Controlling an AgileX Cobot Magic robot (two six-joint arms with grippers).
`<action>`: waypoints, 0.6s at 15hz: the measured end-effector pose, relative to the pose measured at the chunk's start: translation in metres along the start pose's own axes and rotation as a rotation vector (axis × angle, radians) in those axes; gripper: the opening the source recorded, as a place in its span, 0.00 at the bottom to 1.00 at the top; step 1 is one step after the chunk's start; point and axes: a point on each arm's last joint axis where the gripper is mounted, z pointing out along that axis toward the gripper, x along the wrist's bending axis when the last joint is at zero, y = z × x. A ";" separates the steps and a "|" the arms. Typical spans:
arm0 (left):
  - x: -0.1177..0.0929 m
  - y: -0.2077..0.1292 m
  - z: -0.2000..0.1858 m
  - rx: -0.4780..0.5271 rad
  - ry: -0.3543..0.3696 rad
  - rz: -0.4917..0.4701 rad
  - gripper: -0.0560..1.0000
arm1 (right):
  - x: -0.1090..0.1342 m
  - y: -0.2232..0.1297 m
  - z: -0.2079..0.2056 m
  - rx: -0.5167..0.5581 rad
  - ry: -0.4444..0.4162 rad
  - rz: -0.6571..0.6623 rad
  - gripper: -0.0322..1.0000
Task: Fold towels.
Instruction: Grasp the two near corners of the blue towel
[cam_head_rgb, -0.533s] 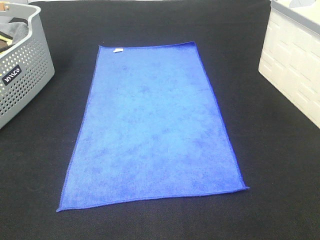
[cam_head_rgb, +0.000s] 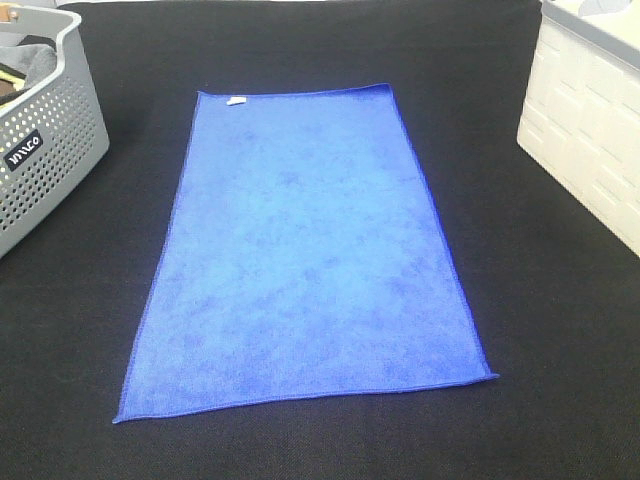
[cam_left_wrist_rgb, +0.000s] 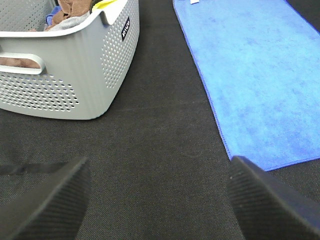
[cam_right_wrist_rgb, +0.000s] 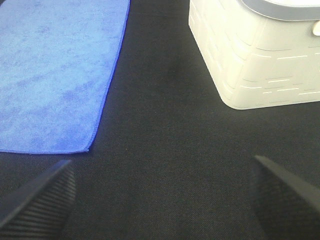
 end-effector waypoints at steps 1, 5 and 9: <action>0.000 0.000 0.000 0.000 0.000 0.000 0.74 | 0.000 0.000 0.000 0.000 0.000 0.000 0.88; 0.000 0.000 0.000 0.000 0.000 0.000 0.74 | 0.000 0.000 0.000 0.000 0.000 0.000 0.88; 0.000 0.000 0.000 0.000 0.000 0.000 0.74 | 0.000 0.000 0.000 0.000 0.000 0.000 0.88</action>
